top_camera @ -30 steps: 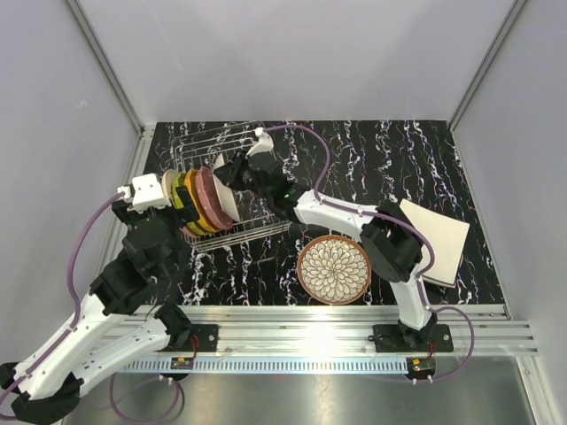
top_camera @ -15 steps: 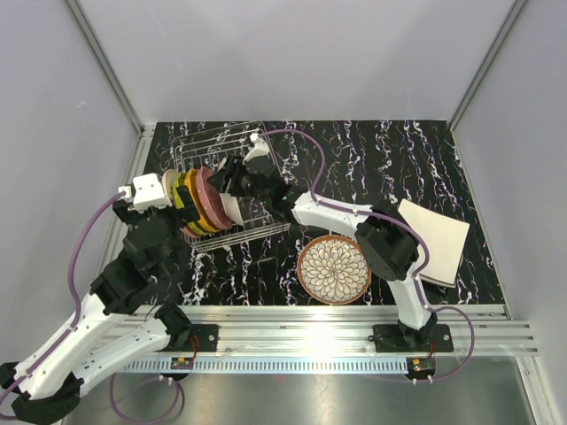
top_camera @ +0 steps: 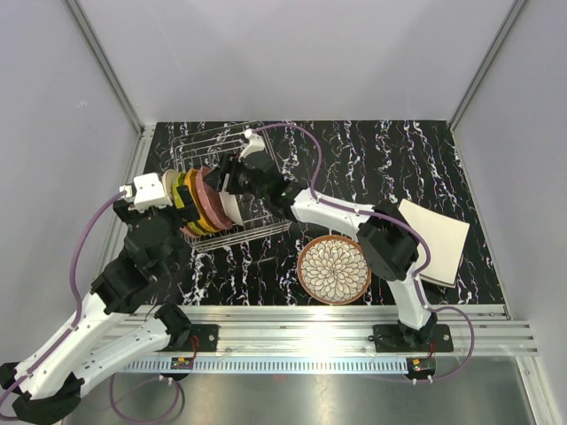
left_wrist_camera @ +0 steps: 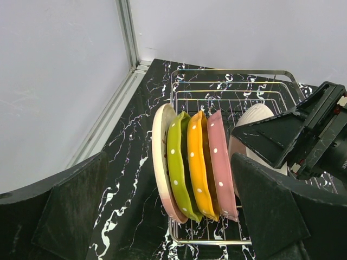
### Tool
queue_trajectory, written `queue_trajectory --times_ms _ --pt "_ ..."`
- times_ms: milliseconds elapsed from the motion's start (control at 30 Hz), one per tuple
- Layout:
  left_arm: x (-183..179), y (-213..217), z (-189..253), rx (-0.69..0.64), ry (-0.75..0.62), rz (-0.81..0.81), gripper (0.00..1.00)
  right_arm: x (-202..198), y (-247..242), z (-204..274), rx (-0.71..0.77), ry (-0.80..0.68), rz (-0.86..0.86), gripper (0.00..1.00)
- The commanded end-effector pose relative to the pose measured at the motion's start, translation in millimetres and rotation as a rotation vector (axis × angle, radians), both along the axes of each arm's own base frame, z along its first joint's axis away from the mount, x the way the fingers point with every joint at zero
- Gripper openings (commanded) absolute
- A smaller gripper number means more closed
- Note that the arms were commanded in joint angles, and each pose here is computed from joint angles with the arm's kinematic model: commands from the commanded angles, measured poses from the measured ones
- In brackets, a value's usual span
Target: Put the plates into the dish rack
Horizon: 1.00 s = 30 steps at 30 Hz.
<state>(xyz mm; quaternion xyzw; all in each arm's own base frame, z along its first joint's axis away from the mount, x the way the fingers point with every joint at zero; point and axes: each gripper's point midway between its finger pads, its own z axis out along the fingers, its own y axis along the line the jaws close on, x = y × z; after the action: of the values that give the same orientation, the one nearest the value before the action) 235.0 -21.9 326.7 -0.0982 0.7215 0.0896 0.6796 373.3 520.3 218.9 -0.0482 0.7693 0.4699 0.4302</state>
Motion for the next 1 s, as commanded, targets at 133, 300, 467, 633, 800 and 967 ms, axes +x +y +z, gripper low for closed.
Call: queue_trajectory --times_ms 133,300,467,633,800,967 --pt "2.3 -2.4 9.6 -0.047 -0.034 -0.001 0.99 -20.6 13.1 56.7 0.057 -0.077 0.091 0.72" --pt "2.4 -1.9 9.7 -0.048 -0.033 0.002 0.99 -11.7 -3.6 46.6 0.025 -0.039 0.003 0.98" --pt "3.0 -2.6 9.2 -0.046 -0.031 0.000 0.99 -8.9 -15.3 46.7 0.009 -0.024 -0.028 1.00" --pt "3.6 -2.6 8.4 -0.043 -0.029 0.003 0.99 -11.2 -30.0 51.8 0.001 -0.022 -0.057 1.00" --pt "4.3 -2.2 7.7 -0.037 -0.025 0.011 0.99 -16.2 -55.9 56.7 -0.020 -0.018 -0.094 1.00" --pt "4.7 -1.1 5.7 -0.029 -0.021 0.020 0.99 -30.6 -95.1 62.9 -0.077 -0.041 -0.134 1.00"
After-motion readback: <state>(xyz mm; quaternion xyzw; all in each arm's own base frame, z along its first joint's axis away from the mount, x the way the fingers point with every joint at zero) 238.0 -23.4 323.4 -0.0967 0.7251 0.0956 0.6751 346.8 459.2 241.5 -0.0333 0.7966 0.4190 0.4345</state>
